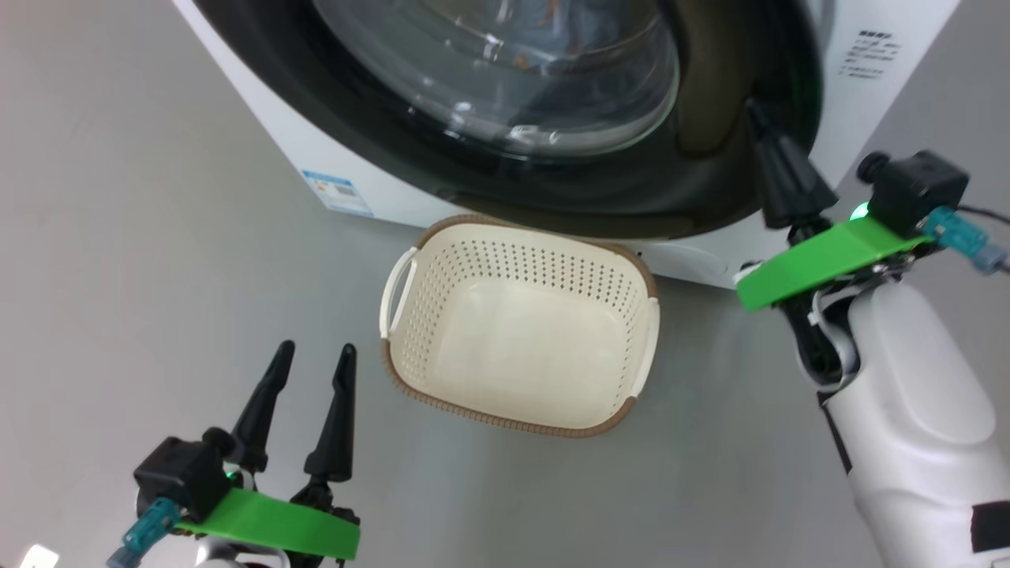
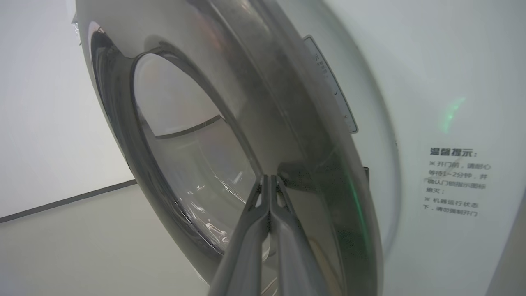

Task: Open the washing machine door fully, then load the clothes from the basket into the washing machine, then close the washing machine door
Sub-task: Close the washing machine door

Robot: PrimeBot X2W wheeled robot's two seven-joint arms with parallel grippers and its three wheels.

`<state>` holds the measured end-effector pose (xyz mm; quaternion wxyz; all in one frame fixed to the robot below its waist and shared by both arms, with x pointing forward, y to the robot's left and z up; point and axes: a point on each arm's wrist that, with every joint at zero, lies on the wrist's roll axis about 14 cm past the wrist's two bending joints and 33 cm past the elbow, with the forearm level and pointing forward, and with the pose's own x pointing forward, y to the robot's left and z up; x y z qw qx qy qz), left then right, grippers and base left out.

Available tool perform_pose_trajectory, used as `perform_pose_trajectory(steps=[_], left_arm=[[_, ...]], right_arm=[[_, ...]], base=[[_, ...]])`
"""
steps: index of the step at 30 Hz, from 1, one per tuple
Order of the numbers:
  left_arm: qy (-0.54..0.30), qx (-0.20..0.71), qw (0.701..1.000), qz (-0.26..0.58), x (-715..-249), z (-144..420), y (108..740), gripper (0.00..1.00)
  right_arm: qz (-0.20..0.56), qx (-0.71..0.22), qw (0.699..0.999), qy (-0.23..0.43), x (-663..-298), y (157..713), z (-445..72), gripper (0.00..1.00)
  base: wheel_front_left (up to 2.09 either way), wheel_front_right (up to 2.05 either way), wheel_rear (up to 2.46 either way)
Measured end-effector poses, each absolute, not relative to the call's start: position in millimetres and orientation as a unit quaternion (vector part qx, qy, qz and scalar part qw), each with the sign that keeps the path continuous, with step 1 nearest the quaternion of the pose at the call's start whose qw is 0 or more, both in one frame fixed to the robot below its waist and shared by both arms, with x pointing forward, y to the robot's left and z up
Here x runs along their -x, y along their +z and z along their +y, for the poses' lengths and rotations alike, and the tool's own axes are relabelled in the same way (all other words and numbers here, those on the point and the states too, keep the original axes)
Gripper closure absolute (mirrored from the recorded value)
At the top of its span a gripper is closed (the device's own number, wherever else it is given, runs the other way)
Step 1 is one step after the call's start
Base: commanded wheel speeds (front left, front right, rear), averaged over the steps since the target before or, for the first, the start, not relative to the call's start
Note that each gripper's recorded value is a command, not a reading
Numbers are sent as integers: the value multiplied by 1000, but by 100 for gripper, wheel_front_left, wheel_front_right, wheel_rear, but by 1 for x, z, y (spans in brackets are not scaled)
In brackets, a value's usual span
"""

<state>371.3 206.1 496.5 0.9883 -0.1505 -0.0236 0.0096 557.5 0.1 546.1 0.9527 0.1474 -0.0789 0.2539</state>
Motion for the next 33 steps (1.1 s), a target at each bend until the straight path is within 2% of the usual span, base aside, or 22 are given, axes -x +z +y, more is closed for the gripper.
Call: perform_pose_trajectory(steps=[12, 23, 28, 29, 30, 32, 33], left_arm=[[9, 149, 989, -18, -386, 205, 492, 0], [7, 151, 988, -18, -389, 204, 492, 0], [9, 151, 988, -22, -387, 207, 495, 0], [10, 150, 988, -23, -386, 208, 496, 0], [11, 150, 988, -24, -385, 209, 496, 0], [13, 149, 989, -21, -381, 211, 495, 0], [13, 148, 989, -20, -379, 211, 494, 0]], right_arm=[[-91, -157, 956, 229, -593, 543, -4, 100], [-92, -159, 956, 231, -593, 544, -1, 100], [-84, -152, 955, 239, -579, 543, 0, 100], [-79, -149, 955, 243, -574, 540, 1, 97], [-73, -147, 956, 245, -569, 536, 2, 85], [-62, -142, 956, 249, -559, 529, 2, 59], [-58, -139, 956, 250, -554, 527, 2, 35]], base=[[0, 0, 0], [0, 0, 0], [0, 0, 0], [0, 0, 0], [0, 0, 0], [0, 0, 0], [0, 0, 0]])
